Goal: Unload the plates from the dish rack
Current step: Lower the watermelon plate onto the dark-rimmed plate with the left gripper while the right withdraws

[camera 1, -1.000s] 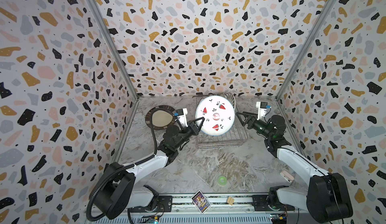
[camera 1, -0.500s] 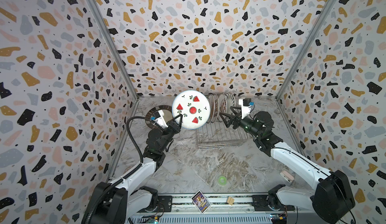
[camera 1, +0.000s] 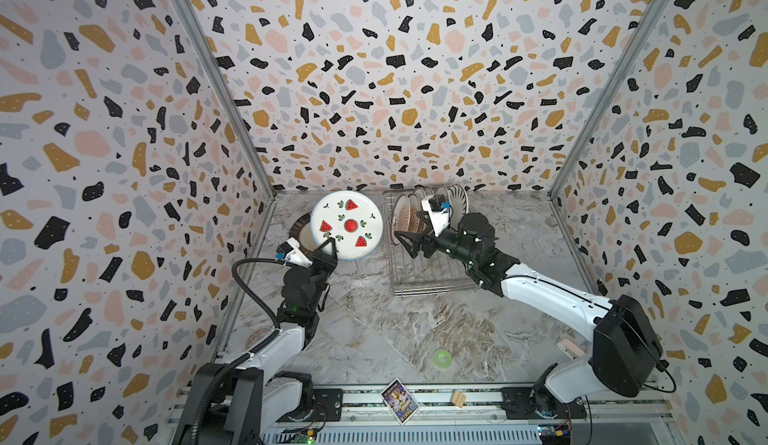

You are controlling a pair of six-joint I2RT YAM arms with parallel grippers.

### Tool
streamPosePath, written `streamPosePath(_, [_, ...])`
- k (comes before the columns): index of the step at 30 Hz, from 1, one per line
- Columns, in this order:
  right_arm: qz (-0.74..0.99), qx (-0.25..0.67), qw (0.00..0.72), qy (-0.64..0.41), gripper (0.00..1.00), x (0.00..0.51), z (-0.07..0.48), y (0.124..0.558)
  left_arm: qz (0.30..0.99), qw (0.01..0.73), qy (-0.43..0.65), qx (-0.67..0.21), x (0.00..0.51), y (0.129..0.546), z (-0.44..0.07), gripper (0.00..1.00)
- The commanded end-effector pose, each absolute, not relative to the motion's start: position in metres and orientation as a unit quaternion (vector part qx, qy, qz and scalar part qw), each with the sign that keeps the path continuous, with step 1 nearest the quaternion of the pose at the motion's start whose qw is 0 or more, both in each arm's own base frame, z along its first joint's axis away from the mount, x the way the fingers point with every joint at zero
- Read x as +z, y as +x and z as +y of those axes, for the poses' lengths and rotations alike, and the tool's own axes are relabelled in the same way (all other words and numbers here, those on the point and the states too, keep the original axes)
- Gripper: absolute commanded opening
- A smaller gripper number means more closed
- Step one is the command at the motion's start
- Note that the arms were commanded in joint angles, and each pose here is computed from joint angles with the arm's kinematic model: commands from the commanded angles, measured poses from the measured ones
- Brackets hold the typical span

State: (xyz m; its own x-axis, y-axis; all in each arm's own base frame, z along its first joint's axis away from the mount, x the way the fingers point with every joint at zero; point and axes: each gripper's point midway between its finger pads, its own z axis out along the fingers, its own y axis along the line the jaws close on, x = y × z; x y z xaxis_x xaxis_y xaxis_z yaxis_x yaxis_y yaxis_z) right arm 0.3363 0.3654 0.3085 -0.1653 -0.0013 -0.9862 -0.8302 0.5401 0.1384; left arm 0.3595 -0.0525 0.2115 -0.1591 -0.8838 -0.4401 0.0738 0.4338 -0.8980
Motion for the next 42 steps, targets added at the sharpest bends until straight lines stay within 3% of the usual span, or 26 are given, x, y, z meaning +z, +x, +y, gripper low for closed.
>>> streamPosePath(1, [0.665, 0.360, 0.565, -0.330, 0.99, 0.315, 0.387, 0.334, 0.531, 0.629, -0.324, -0.466, 0.270, 0.356, -0.033, 0.00])
streamPosePath(6, [0.655, 0.409, 0.517, -0.369, 0.99, 0.302, 0.422, 0.328, 0.521, 0.627, -0.397, -0.422, 0.245, 0.359, -0.007, 0.00])
streamPosePath(14, [0.690, 0.362, 0.500, -0.378, 0.99, 0.270, 0.464, 0.346, 0.511, 0.615, -0.464, -0.382, 0.218, 0.366, 0.015, 0.00])
streamPosePath(42, [0.726, 0.318, 0.457, -0.404, 0.99, 0.192, 0.534, 0.391, 0.544, 0.602, -0.515, -0.276, 0.174, 0.448, 0.039, 0.00])
